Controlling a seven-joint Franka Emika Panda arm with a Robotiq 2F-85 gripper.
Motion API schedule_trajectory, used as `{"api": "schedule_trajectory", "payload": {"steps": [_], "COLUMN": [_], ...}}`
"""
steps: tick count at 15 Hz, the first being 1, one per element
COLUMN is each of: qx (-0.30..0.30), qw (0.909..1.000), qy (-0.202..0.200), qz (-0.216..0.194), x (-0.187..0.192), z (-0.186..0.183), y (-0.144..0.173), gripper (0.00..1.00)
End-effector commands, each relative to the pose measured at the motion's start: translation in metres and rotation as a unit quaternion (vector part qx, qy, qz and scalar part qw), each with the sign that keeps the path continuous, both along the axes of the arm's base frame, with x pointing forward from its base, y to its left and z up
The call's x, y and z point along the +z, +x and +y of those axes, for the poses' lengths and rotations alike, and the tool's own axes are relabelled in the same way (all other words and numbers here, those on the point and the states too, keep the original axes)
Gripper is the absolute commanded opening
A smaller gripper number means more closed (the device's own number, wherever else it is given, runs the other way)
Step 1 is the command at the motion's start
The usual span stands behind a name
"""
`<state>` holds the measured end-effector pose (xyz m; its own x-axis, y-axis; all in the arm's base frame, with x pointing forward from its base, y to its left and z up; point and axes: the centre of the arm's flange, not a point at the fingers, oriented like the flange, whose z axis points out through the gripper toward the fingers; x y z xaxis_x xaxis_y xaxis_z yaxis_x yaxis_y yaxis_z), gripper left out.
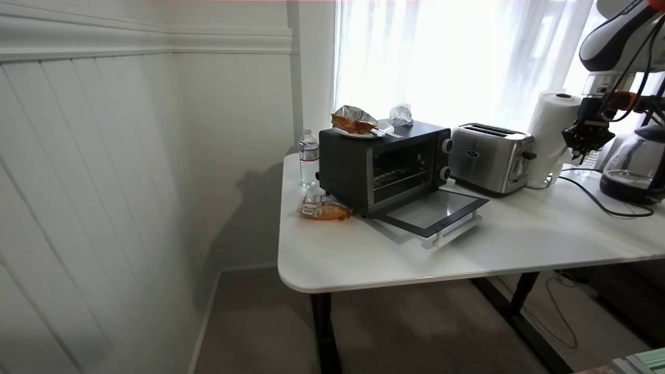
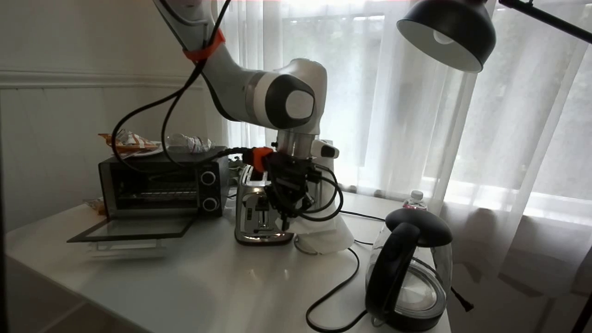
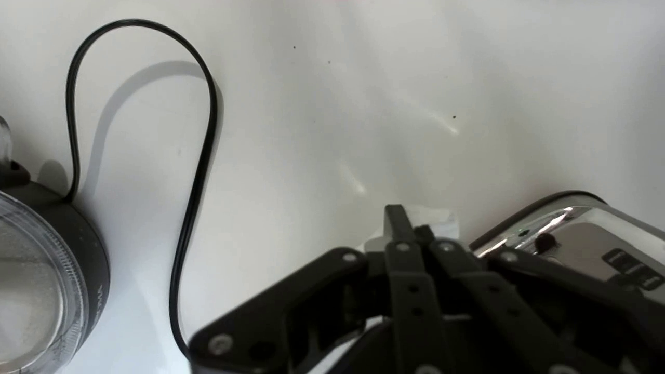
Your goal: Cut out the paper towel and put it on the cupboard
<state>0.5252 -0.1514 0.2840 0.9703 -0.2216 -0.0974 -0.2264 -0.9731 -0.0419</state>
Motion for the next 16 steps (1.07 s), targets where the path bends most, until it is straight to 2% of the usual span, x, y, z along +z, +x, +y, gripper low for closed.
{"api": "schedule_trajectory", "payload": {"steps": [1, 9, 16], "qx": [0.004, 0.029, 0.048], "qw": [0.9997, 0.9988, 0.9974], "qy": [0.022, 0.038, 0.051], "qz": [-0.014, -0.002, 0.015], "x": [-0.005, -0.034, -0.072], "z": [0.001, 0.015, 0.013], "y": [0.003, 0.002, 0.003], "gripper": [0.0, 0.0, 0.0]}}
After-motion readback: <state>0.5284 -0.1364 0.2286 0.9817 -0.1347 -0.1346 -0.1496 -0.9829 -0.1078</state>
